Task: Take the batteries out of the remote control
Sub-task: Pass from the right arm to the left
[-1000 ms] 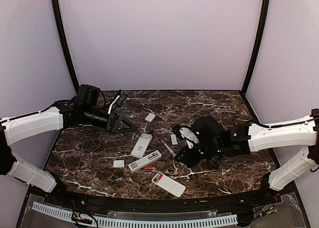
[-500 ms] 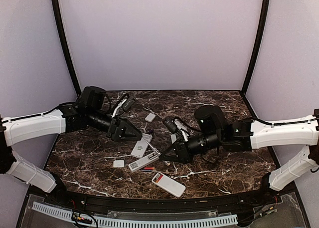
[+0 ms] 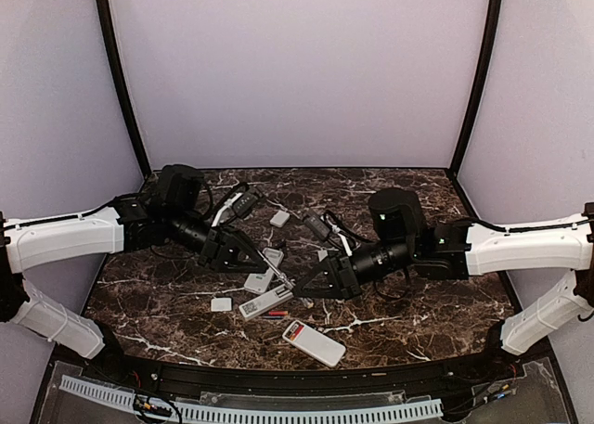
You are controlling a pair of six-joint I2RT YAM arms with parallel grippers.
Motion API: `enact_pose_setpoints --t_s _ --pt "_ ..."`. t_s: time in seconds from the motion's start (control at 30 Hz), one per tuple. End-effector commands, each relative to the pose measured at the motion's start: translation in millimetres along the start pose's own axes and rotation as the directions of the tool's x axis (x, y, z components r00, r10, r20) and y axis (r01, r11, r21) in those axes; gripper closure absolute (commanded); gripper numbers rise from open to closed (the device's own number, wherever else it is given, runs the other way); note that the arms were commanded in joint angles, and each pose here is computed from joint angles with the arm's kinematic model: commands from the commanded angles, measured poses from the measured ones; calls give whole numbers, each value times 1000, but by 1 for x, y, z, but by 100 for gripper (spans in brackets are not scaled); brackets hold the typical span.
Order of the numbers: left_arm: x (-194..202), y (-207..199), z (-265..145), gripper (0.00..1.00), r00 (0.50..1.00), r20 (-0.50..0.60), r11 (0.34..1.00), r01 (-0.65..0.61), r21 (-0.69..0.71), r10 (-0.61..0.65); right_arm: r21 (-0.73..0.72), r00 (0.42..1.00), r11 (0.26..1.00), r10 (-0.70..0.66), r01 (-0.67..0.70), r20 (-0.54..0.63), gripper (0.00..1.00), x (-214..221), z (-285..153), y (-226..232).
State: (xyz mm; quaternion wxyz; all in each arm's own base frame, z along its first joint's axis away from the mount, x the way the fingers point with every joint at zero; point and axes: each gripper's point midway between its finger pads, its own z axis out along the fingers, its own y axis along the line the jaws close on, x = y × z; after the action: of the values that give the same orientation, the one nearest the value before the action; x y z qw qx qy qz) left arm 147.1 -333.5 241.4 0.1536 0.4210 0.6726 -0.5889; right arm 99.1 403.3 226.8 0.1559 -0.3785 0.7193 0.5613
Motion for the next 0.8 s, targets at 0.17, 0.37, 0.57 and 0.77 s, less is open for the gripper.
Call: enact_pose_setpoints --t_s 0.17,0.37,0.57,0.77 --pt "2 -16 -1 79 1000 -6 997 -2 81 3 -69 1000 998 8 -9 -12 100 -1 5 5" --pt "3 -19 0 79 1000 -8 995 5 103 -4 -57 1000 998 14 -15 -18 100 0 6 2" --pt "7 -21 3 99 1000 -21 991 21 130 -18 -44 999 999 26 -26 -22 100 0 8 -2" --pt "-3 -15 1 100 997 52 995 53 81 -57 25 994 999 33 -36 105 44 -21 -8 -5"
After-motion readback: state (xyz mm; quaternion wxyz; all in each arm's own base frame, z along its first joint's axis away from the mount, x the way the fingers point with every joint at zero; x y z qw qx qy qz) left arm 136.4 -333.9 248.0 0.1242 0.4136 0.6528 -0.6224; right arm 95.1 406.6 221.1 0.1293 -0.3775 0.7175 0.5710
